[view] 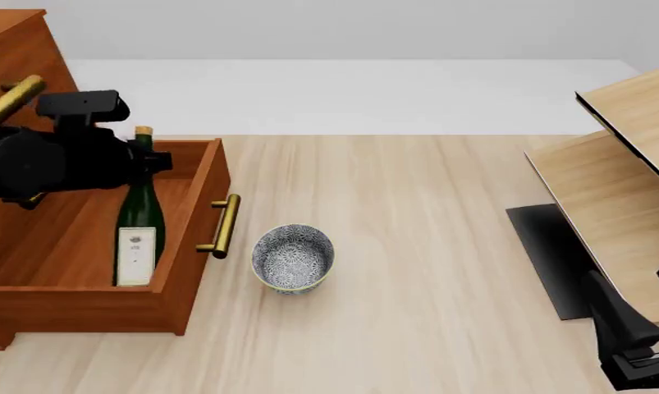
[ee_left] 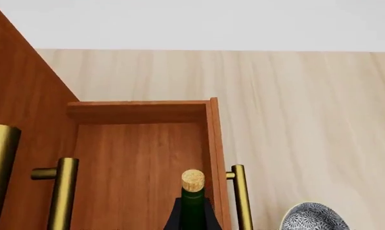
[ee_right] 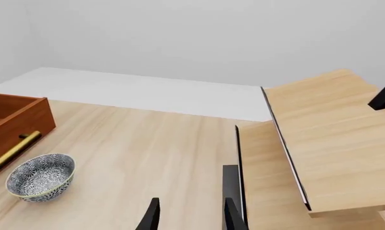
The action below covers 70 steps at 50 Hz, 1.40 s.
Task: Put the wine bottle in the bottom drawer of the cabinet.
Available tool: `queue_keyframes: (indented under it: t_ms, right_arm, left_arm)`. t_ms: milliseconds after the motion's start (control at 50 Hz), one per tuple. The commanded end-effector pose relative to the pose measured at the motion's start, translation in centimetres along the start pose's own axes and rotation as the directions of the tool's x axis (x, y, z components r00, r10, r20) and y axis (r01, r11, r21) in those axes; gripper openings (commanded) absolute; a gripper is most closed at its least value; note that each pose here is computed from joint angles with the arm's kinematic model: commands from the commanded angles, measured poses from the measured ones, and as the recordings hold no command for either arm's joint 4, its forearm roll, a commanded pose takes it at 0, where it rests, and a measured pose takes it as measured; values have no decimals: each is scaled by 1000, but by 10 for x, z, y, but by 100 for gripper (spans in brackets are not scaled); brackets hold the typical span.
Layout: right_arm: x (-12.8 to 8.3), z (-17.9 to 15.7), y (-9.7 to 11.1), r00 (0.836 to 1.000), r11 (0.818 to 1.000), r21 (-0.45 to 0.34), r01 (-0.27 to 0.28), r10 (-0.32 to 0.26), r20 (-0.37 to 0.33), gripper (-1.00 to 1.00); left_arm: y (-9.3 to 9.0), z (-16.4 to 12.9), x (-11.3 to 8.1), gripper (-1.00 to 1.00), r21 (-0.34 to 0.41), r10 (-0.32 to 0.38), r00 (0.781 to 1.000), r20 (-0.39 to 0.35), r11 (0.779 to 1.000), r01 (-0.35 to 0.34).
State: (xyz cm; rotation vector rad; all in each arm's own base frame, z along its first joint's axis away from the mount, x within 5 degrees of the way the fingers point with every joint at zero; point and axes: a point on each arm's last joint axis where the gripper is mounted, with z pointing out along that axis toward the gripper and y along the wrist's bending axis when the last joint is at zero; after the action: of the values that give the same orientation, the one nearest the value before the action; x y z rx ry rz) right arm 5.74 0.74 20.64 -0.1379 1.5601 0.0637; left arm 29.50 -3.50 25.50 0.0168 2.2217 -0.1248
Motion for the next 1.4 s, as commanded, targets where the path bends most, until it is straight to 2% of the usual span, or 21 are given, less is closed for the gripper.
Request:
queue_keyframes:
  t_ms: [20, 580, 1400]
  right_arm:
    - [0, 0, 0, 1000, 1000, 5, -2, 2, 0, 100]
    - [1, 0, -1, 1000, 1000, 11, -2, 2, -5, 100]
    - [1, 1, -1, 1000, 1000, 17, 0, 1, -13, 100]
  left_arm:
    - [1, 15, 9, -100, -6, 37, 998, -56, 999, -37]
    - [-3, 37, 19, -100, 4, 44, 995, -85, 999, -44]
    - [6, 68, 36, -100, -15, 30, 992, -121, 999, -32]
